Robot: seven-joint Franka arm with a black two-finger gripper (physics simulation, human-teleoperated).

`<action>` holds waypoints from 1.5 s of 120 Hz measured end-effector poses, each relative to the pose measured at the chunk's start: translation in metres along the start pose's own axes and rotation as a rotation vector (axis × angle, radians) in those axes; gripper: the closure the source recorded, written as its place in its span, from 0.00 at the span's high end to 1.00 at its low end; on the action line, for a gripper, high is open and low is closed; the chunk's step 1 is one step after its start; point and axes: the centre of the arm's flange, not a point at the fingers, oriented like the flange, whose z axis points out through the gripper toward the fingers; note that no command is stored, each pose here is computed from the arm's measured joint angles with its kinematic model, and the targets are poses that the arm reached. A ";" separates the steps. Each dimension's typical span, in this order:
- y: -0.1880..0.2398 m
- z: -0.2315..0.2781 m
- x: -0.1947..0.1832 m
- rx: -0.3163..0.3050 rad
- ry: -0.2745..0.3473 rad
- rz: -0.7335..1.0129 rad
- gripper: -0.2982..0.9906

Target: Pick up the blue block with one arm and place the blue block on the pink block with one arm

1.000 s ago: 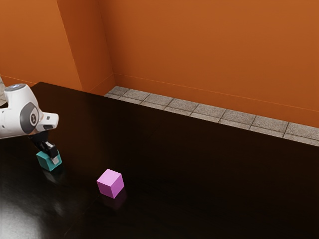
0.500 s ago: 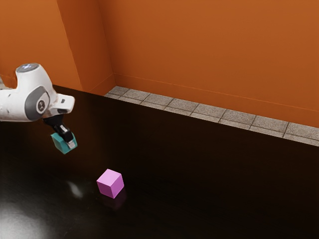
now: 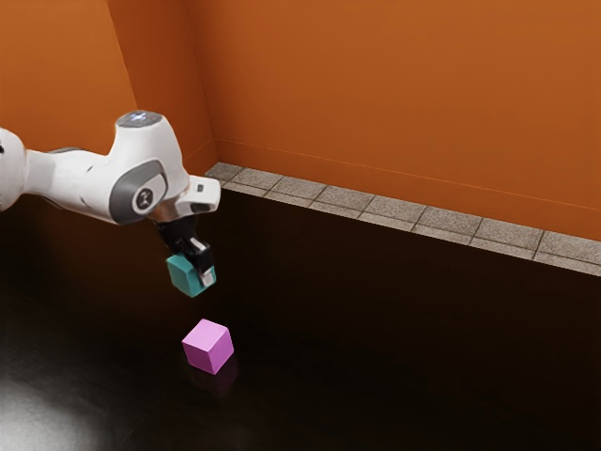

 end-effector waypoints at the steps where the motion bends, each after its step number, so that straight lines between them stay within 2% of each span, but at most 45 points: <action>1: 0.001 0.000 0.000 -0.001 -0.001 -0.004 0.49; 28: 0.043 0.013 -0.001 -0.011 -0.063 -0.091 0.50; 48: 0.045 0.027 -0.020 -0.002 -0.103 -0.180 0.49; 71: 0.049 0.023 -0.027 0.008 -0.091 -0.250 0.49; 113: 0.092 0.024 -0.041 0.010 -0.062 -0.264 0.50; 133: 0.104 0.022 -0.038 0.045 -0.045 -0.219 0.49; 180: 0.081 0.022 -0.039 0.069 -0.022 -0.241 0.49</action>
